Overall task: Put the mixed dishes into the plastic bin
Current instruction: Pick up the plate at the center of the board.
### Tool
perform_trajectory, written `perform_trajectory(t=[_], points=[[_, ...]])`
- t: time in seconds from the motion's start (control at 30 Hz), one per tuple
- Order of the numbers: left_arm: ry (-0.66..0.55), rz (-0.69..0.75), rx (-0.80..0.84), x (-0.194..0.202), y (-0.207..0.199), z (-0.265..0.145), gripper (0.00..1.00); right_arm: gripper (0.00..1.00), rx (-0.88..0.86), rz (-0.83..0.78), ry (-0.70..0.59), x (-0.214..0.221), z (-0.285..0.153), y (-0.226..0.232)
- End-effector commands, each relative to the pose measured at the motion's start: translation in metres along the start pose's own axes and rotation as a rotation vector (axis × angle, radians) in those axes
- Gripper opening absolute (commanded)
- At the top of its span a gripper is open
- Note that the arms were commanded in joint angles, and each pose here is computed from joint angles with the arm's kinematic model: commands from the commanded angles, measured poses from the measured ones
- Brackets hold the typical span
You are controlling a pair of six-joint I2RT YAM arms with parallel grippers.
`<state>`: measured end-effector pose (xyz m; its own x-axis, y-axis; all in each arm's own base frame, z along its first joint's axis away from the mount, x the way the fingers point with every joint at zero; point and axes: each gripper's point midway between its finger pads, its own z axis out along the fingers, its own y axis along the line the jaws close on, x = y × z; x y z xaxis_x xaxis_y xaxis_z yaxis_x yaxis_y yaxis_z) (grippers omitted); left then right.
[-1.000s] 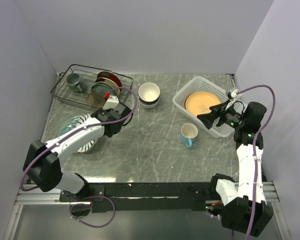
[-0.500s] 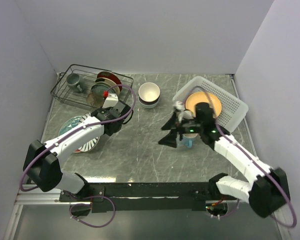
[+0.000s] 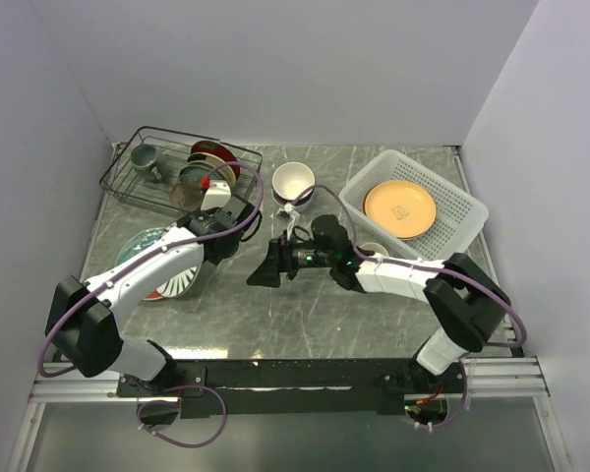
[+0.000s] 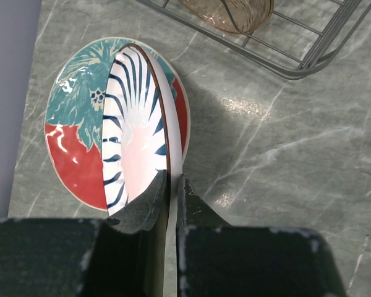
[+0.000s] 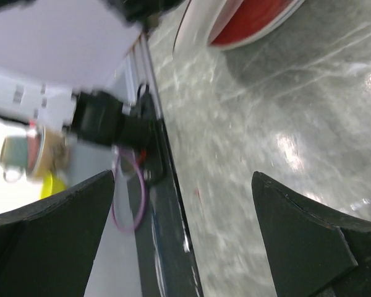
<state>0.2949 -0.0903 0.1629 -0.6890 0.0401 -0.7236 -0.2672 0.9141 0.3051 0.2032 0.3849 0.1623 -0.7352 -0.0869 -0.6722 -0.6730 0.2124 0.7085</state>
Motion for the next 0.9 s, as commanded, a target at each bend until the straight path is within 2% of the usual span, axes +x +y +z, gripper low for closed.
perform_trajectory(t=[0.0, 0.03, 0.13, 0.23, 0.27, 0.33, 0.47, 0.87], points=[[-0.073, -0.119, 0.02, -0.033, 0.005, -0.014, 0.01, 1.0, -0.029, 0.031, -0.163, -0.037, 0.033, 0.029], [-0.074, -0.124, 0.023, -0.033, 0.005, -0.015, 0.01, 1.0, -0.05, 0.033, -0.153, -0.037, 0.042, 0.039], [-0.07, -0.137, 0.025, -0.033, 0.005, -0.013, 0.01, 1.0, -0.038, 0.105, -0.118, -0.025, 0.065, 0.029], [-0.062, -0.146, 0.027, -0.031, 0.006, -0.012, 0.01, 1.0, -0.057, 0.214, -0.161, -0.023, 0.076, 0.021], [-0.06, -0.148, 0.03, -0.03, 0.005, -0.012, 0.01, 1.0, -0.106, 0.199, -0.242, -0.038, 0.075, 0.028], [-0.056, -0.155, 0.03, -0.03, 0.007, -0.011, 0.01, 1.0, -0.119, 0.252, -0.273, -0.033, 0.079, 0.019], [-0.056, -0.164, 0.033, -0.032, 0.008, -0.012, 0.01, 1.0, -0.14, 0.223, -0.276, -0.033, 0.096, 0.018], [-0.024, -0.207, 0.072, -0.03, -0.003, -0.009, 0.01, 1.0, -0.212, 0.269, -0.332, -0.039, 0.12, 0.013]])
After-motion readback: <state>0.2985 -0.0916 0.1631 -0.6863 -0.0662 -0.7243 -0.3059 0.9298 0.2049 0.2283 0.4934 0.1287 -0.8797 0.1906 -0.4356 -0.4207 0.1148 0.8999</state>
